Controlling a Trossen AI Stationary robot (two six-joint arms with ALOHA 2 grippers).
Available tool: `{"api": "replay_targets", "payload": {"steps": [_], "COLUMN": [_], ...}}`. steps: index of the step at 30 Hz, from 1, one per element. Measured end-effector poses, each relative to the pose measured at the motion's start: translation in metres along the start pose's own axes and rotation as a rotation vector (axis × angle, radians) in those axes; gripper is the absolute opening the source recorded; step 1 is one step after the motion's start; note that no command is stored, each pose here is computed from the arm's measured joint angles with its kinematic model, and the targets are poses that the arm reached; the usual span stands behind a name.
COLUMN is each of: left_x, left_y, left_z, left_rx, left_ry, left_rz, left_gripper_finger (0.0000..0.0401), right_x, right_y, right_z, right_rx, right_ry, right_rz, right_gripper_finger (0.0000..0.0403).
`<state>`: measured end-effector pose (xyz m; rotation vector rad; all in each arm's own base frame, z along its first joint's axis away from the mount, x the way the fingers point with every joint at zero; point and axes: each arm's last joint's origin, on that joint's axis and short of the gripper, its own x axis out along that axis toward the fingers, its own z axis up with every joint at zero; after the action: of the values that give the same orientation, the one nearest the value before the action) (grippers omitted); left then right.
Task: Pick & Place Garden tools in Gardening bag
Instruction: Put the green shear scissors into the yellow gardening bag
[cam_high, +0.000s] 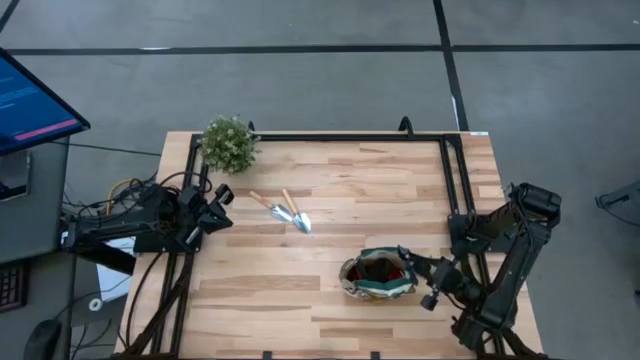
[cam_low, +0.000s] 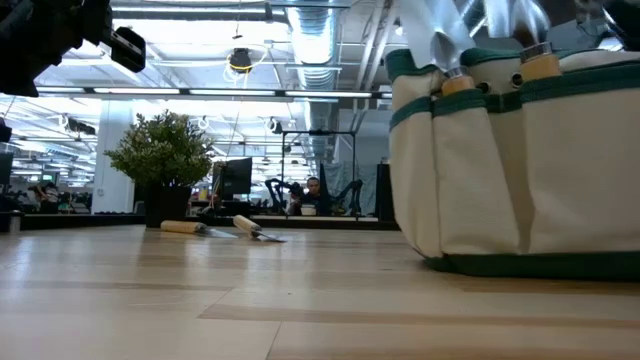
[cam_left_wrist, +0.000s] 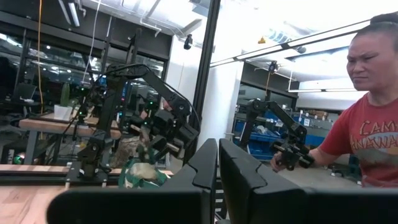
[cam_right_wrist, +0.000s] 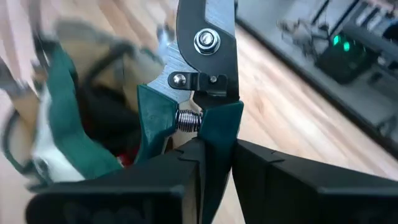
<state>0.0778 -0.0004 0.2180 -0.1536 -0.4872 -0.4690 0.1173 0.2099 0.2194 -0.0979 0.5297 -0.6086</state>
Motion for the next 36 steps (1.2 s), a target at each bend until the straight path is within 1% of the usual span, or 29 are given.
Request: {"api": "replay_targets", "payload": {"steps": [2,9,16,18,20,22,24,28,30,32,36], "left_x": [0.0,0.0,0.0,0.0,0.0,0.0,0.0,0.0,0.0,0.0,0.0], "left_y": [0.0,0.0,0.0,0.0,0.0,0.0,0.0,0.0,0.0,0.0,0.0], "left_z": [0.0,0.0,0.0,0.0,0.0,0.0,0.0,0.0,0.0,0.0,0.0], "left_rx": [0.0,0.0,0.0,0.0,0.0,0.0,0.0,0.0,0.0,0.0,0.0], "left_ry": [0.0,0.0,0.0,0.0,0.0,0.0,0.0,0.0,0.0,0.0,0.0], "left_rz": [0.0,0.0,0.0,0.0,0.0,0.0,0.0,0.0,0.0,0.0,0.0], "left_gripper_finger": [0.0017,0.0017,0.0017,0.0017,0.0017,0.0017,0.0017,0.0017,0.0017,0.0017,0.0017], "right_x": [0.002,0.011,0.028,0.026,0.016,0.005,-0.004,-0.004,-0.001,0.003,0.007], "right_y": [0.0,0.005,0.016,0.016,0.015,0.011,0.008,0.006,0.007,0.007,0.005], "right_z": [0.003,0.012,0.007,0.013,0.022,0.032,0.038,0.033,0.026,0.017,0.007], "right_rx": [0.012,0.053,0.092,0.104,0.102,0.094,0.067,-0.039,-0.081,-0.091,-0.071], "right_ry": [-0.052,-0.15,-0.223,-0.302,-0.376,-0.391,-0.352,-0.113,-0.043,-0.014,-0.015], "right_rz": [0.006,0.021,0.041,0.053,0.079,0.104,0.115,0.097,0.082,0.064,0.019], "right_gripper_finger": [0.0046,0.0046,0.0046,0.0046,0.0046,0.0046,0.0046,0.0046,0.0046,0.0046,0.0046]}}
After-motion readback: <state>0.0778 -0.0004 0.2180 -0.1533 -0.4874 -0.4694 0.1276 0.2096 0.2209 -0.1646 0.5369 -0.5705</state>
